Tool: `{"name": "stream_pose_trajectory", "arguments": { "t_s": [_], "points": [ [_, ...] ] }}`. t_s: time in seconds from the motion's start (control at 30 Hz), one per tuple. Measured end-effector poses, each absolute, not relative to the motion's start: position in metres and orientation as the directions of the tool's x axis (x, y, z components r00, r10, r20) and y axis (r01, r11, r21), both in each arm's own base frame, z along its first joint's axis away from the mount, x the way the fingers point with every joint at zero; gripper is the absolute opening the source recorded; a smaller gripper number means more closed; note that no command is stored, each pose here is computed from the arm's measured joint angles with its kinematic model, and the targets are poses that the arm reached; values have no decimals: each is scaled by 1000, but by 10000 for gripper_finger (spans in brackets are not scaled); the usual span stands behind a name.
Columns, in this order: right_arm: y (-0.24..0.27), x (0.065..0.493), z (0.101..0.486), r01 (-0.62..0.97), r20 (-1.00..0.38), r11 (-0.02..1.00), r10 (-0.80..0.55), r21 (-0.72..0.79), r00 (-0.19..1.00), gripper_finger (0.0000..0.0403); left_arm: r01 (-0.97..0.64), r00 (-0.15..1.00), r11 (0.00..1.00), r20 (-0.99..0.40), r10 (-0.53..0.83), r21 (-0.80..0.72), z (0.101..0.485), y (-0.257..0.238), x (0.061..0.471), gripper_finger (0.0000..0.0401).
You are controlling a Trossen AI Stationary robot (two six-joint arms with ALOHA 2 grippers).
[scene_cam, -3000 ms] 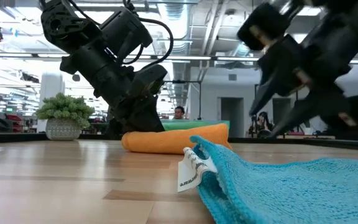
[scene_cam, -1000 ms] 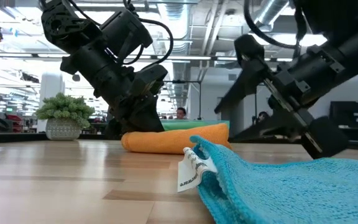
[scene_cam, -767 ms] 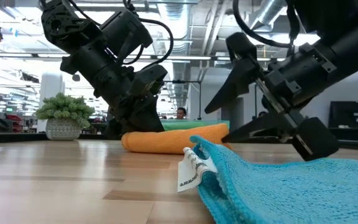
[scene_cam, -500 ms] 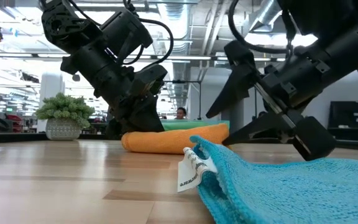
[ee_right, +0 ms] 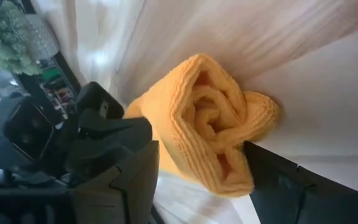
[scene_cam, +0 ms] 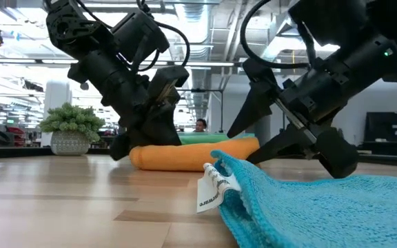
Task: Roll microfiber towels into tight, uniform cylinder then place into a basket
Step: Put the rolled orange towel into the blue bin
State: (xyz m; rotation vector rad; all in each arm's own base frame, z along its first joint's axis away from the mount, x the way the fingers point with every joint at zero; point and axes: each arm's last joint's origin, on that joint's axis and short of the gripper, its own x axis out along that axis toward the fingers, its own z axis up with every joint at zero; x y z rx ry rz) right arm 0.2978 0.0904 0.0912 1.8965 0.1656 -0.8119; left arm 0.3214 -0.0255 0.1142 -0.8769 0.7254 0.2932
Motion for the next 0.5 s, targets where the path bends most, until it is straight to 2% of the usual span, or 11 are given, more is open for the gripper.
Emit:
{"name": "stream_pose_trajectory", "arguments": {
  "t_s": [0.17,0.33,0.5],
  "points": [
    [93,307,96,515,-634,-412,-234,751,737,244,-532,725,565,-684,-79,-630,114,-26,321,0],
    [86,308,97,614,-722,-387,-277,688,634,244,-528,731,563,-678,-81,-636,115,-26,322,0],
    [83,312,98,627,-703,-321,-281,710,653,237,-520,730,572,-678,-89,-634,115,-27,322,0]
  ]
}}
